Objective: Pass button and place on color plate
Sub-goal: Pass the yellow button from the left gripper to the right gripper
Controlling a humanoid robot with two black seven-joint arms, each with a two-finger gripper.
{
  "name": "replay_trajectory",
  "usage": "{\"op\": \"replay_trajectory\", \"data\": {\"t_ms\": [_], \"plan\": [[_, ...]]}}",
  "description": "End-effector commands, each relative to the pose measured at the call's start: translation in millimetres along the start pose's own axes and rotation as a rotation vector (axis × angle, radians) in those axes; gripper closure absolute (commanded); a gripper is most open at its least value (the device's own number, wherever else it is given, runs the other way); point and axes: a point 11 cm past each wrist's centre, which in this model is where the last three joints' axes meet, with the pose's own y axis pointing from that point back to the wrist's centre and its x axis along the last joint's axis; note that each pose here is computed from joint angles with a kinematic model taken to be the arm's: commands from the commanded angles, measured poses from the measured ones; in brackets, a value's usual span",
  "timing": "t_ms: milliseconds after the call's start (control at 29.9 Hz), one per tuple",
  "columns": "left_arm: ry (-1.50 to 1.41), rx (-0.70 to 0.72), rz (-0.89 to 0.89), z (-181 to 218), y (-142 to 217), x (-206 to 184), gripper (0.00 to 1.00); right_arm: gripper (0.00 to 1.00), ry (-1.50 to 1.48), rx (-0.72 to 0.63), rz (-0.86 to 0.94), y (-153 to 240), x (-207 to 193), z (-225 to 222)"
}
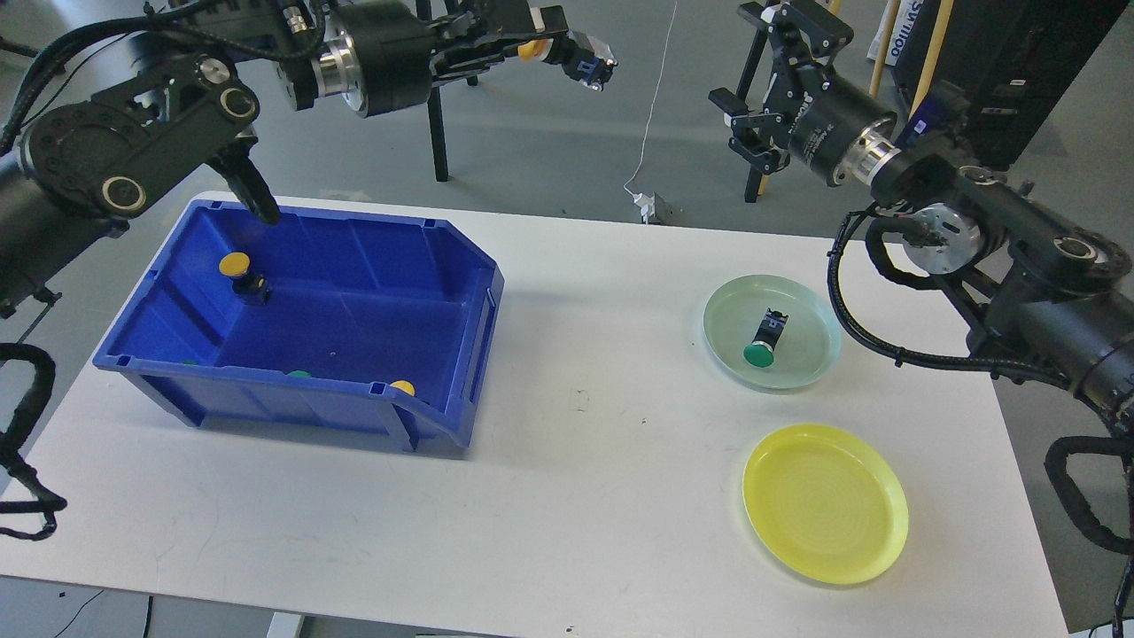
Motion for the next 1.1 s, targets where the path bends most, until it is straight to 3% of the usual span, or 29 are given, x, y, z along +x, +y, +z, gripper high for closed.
{"op": "replay_trajectory", "data": {"t_ms": [0, 769, 1070], "plan": [[0.029, -0.011, 0.015, 1.3, -6.3, 1.7, 0.93, 0.09, -0.008, 0.02, -0.032, -7.1, -18.2, -4.2], [0.054, -0.081, -0.009, 26.5, -31.3, -8.4, 0.93, 0.1, -0.066, 0.043, -0.09, -26.4, -52.2, -0.2], [0.069, -0.046, 0.016, 13.4, -29.1, -3.2, 0.93, 0.28, -0.067, 0.057, -0.106, -27.7, -55.4, -5.2]]}}
